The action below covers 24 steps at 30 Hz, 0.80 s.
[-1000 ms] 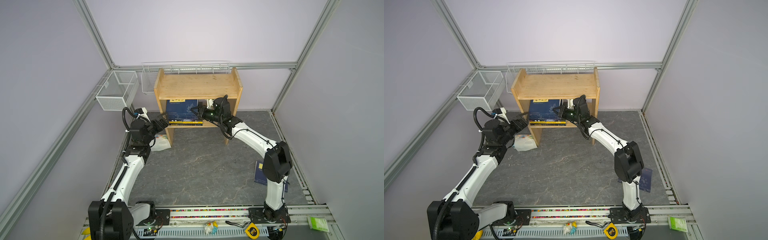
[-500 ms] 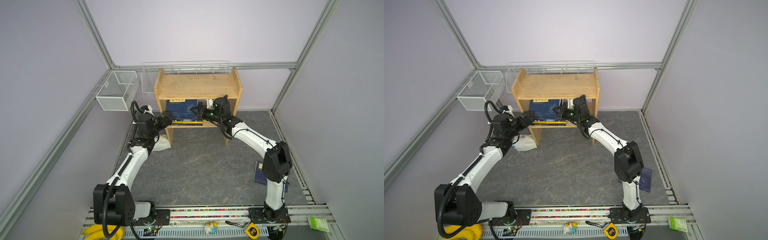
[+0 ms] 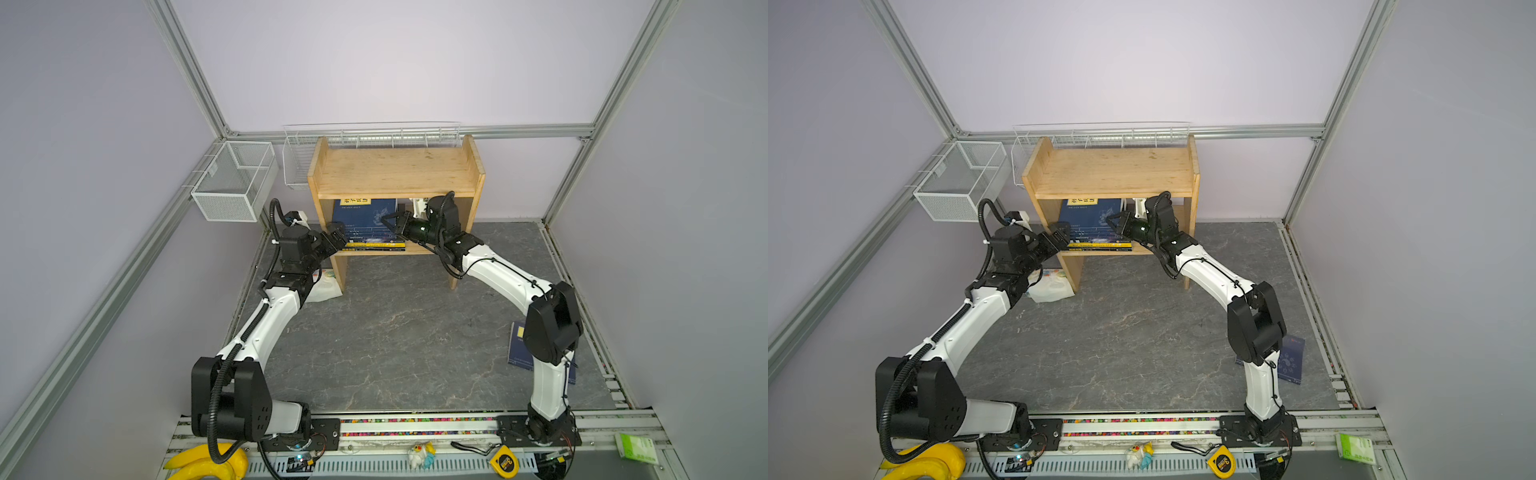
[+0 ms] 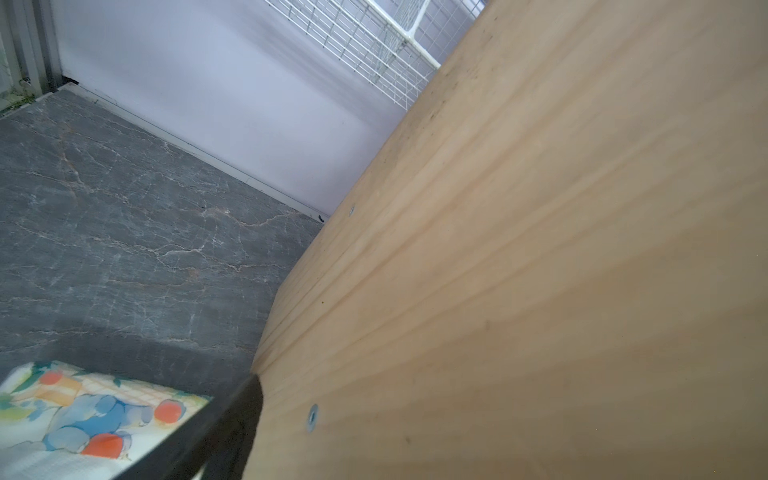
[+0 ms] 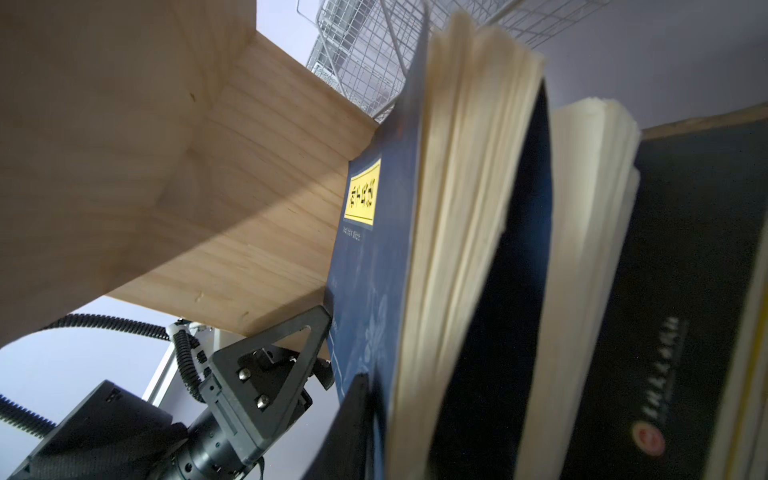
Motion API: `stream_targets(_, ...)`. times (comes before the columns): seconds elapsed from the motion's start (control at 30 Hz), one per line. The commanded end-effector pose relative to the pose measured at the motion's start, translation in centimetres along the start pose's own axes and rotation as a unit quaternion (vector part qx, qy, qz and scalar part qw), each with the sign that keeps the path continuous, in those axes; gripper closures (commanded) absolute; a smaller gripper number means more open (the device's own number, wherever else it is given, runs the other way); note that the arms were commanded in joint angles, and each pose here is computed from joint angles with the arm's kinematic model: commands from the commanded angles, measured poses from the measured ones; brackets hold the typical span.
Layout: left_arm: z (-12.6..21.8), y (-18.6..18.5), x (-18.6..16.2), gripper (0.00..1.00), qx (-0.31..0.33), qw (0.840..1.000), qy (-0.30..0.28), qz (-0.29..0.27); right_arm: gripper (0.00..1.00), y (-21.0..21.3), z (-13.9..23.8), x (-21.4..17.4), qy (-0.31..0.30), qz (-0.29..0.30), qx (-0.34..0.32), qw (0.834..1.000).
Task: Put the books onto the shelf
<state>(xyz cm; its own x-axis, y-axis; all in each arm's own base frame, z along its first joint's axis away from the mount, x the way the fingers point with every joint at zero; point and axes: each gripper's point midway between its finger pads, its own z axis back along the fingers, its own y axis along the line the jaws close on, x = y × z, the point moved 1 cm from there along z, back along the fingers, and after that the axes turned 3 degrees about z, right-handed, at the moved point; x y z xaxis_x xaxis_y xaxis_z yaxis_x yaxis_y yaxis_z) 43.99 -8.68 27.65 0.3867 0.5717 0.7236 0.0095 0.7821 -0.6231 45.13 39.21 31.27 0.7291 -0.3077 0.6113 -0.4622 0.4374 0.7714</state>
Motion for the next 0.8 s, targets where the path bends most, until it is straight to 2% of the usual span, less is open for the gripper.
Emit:
stream_targets(0.0,-0.4,4.9,-4.0,0.0,0.096,0.993,0.061,-0.003,0.65,-5.5,-0.2,-1.1,0.028,-0.03,-0.068,0.997)
stream_targets(0.07,-0.4,5.0,-4.1,0.0,0.098,0.993,0.062,-0.001,0.57,-5.4,0.5,-0.3,0.018,-0.02,-0.079,0.996)
stream_targets(0.17,-0.5,5.1,-4.2,0.0,0.1,0.993,0.063,0.001,0.51,-5.3,1.7,0.8,0.006,-0.01,-0.089,0.996)
stream_targets(0.37,-0.6,4.9,-4.2,0.0,0.095,0.993,0.064,0.007,0.45,-4.5,4.6,2.4,-0.023,0.019,-0.12,0.992)
stream_targets(0.57,-0.8,4.1,-3.8,0.0,0.076,0.995,0.059,0.023,0.43,-3.3,6.6,2.4,-0.024,0.04,-0.129,0.99)
stream_targets(0.67,-0.7,3.1,-3.3,0.0,0.055,0.996,0.055,0.032,0.42,-1.8,6.8,2.0,-0.019,0.082,-0.102,0.991)
stream_targets(0.77,-0.4,1.8,-2.6,0.0,0.027,0.998,0.047,0.041,0.42,-0.3,6.4,1.2,-0.008,0.149,-0.073,0.986)
